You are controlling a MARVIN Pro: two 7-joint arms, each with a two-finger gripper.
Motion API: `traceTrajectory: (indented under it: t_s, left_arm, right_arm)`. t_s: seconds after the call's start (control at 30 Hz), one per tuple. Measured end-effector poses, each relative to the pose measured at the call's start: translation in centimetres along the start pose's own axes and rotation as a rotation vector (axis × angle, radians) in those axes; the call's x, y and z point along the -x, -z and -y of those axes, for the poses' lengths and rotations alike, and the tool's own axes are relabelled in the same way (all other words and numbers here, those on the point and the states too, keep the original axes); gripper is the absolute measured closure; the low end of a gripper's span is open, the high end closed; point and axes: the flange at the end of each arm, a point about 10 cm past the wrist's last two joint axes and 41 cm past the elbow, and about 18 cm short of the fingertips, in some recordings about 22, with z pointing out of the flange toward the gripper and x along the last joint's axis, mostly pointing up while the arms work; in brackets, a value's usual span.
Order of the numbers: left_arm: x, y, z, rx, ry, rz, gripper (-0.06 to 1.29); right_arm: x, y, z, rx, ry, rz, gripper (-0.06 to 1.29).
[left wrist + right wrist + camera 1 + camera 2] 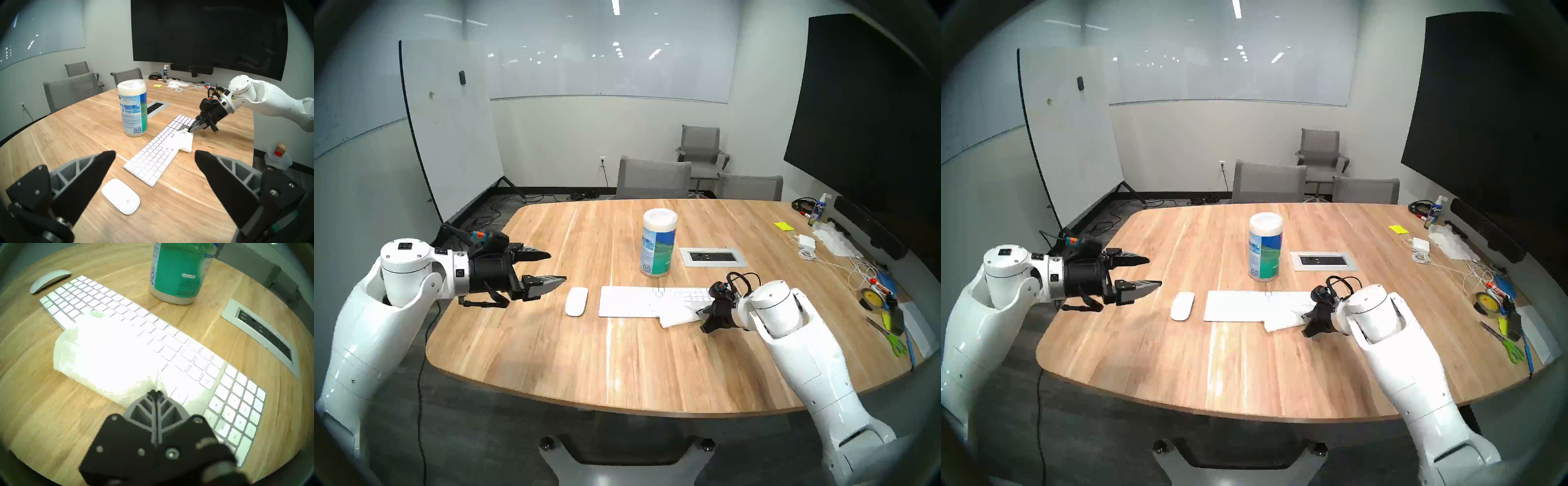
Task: Wipe the keyboards and mice with a disinfecting wipe, then set the wipe down
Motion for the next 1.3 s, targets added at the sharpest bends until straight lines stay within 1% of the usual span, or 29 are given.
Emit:
traceTrajectory:
  t_s: [0.13, 0.23, 0.4, 0.73, 1.03, 1.3]
  left_arm:
    - [0.0, 0.0, 0.0, 0.000, 0.000, 0.000, -0.04]
    - [0.0, 0.0, 0.0, 0.000, 0.000, 0.000, -0.04]
    - [0.0, 0.0, 0.0, 0.000, 0.000, 0.000, -0.04]
    - [0.0, 0.0, 0.0, 0.000, 0.000, 0.000, -0.04]
    - [0.0, 0.0, 0.0, 0.000, 0.000, 0.000, -0.04]
    - [0.0, 0.0, 0.0, 0.000, 0.000, 0.000, -0.04]
  right_arm:
    - [-0.4, 0.1, -0.2, 0.004, -0.004, -0.004, 1.25]
    - [-0.5, 0.0, 0.0, 0.000, 0.002, -0.005, 1.25]
    - [-0.8, -0.3, 1.4, -0.022, 0.027, -0.006, 1.25]
    - [-0.8, -1.1, 3.8, -0.037, 0.057, 0.008, 1.25]
    - [-1.5, -1.4, 5.0, -0.048, 0.039, 0.003, 1.25]
    - [-2.6, -1.6, 4.8, -0.031, 0.011, -0.014, 1.25]
